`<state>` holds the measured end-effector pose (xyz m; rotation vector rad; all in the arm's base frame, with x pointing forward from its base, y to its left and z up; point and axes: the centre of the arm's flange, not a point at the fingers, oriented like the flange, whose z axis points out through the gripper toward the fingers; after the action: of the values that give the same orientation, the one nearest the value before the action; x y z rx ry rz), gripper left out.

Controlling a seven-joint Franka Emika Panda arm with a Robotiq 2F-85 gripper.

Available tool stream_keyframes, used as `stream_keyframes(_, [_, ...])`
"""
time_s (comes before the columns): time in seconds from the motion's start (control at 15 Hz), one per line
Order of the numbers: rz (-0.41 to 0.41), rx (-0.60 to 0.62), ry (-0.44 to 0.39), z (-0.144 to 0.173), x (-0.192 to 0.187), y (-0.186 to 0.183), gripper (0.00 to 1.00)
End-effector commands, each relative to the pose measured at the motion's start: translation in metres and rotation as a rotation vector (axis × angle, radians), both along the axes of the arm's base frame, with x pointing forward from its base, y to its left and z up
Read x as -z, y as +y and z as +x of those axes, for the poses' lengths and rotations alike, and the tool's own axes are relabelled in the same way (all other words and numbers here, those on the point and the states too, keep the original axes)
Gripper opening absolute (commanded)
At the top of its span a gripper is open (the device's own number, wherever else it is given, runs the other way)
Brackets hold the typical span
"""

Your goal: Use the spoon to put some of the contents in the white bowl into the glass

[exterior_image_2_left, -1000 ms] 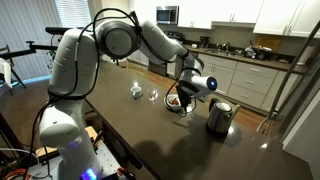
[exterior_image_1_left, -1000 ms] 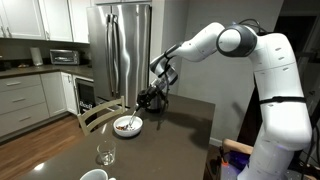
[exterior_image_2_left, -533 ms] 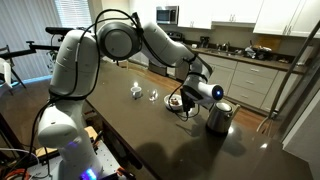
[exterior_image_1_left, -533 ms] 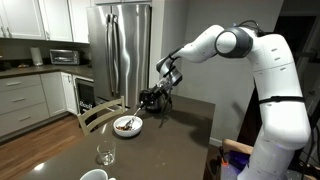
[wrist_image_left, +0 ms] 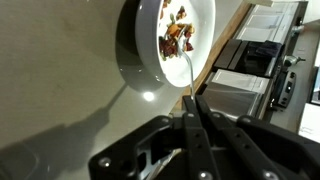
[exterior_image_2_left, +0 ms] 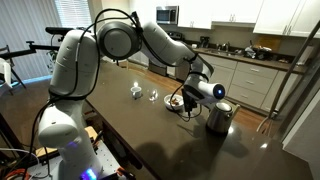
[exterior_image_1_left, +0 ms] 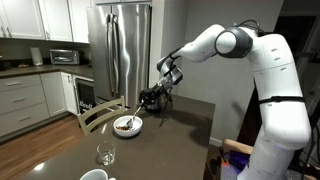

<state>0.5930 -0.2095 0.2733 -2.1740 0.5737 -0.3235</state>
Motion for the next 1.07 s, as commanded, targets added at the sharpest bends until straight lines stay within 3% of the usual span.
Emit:
stream_keyframes(0.0, [-0.143, -0.066, -0.018, 0.009, -0.028, 0.014, 0.05])
stream_keyframes(0.2, [-0.246, -0.122, -0.035, 0.018, -0.047, 0.023, 0.05])
stream_keyframes(1.0, [-0.489, -0.252, -0.070, 0.025, -0.080, 0.039, 0.05])
